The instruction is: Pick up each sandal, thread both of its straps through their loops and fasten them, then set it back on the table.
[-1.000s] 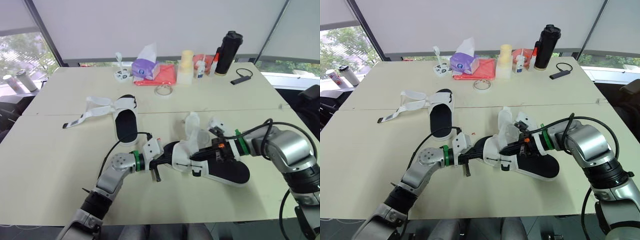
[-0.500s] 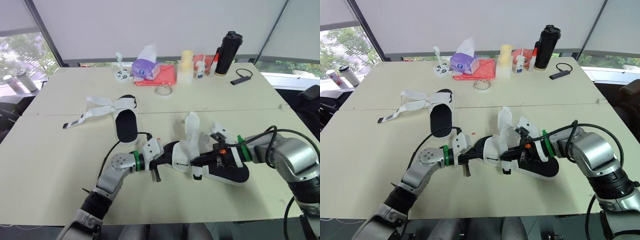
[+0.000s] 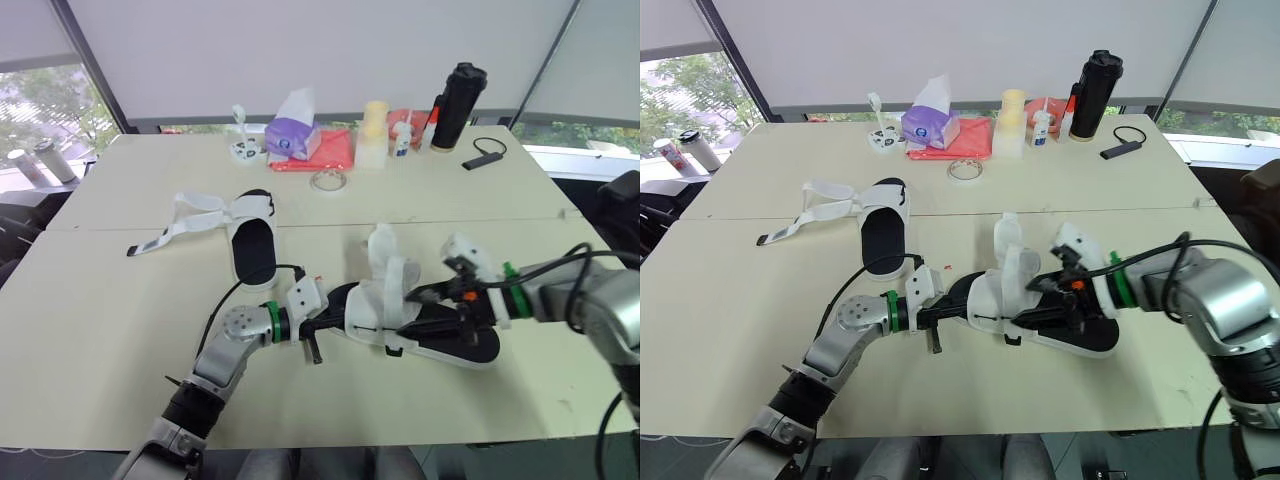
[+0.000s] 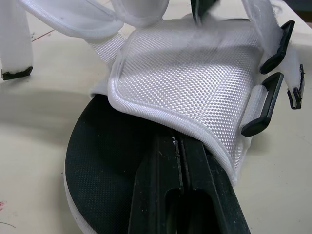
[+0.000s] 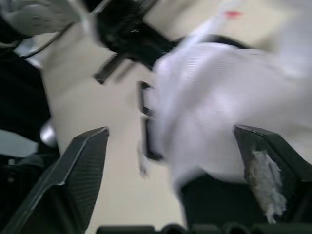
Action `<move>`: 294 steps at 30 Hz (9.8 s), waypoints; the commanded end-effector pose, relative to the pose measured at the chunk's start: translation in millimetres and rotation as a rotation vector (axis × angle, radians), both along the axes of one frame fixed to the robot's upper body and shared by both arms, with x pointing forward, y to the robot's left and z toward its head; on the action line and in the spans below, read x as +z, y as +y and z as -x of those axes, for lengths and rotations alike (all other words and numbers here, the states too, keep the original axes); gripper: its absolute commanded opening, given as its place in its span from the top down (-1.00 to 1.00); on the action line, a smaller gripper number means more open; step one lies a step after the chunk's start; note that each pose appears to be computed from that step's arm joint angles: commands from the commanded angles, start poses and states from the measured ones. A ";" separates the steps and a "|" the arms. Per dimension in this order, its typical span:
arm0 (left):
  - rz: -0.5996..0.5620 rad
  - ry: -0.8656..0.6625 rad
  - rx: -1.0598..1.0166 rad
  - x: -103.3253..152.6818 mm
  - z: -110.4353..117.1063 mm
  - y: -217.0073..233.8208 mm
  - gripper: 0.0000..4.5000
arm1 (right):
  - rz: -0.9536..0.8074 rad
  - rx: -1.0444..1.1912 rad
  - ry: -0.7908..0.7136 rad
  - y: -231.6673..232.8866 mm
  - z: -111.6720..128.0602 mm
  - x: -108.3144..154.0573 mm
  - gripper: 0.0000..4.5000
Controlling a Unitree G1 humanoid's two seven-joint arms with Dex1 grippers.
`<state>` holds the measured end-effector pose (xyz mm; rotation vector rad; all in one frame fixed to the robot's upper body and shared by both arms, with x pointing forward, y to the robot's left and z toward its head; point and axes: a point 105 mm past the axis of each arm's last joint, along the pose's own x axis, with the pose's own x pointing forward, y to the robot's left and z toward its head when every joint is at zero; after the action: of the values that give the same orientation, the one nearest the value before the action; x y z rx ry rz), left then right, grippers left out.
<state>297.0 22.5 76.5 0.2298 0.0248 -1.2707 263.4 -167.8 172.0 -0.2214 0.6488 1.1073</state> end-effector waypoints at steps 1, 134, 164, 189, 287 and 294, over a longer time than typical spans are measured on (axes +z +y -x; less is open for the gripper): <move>-0.063 0.073 -0.016 -24.0 8.4 -0.8 1.00 | -0.015 0.013 -0.026 -2.0 10.7 16.4 -0.99; -0.023 0.075 0.056 -17.3 10.2 -1.7 1.00 | -0.267 0.054 0.065 44.3 -22.0 26.6 0.97; -0.017 0.081 0.053 -17.2 11.5 -4.8 1.00 | -0.261 -0.284 -0.089 14.2 -86.7 36.9 -0.99; -0.009 0.082 0.065 -16.9 12.0 -5.5 1.00 | -0.233 -0.315 0.031 16.4 -95.1 6.1 -0.99; -0.005 0.086 0.060 -17.0 11.4 -7.6 1.00 | -0.063 -0.706 0.031 -41.3 -106.3 -21.5 -0.98; -0.003 0.089 0.063 -17.1 11.1 -7.4 1.00 | -0.194 -0.667 -0.077 -30.6 -119.5 29.1 -0.98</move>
<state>287.9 14.3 75.6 0.1633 0.0358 -1.2202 382.6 -201.1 182.7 0.1158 0.5481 0.4786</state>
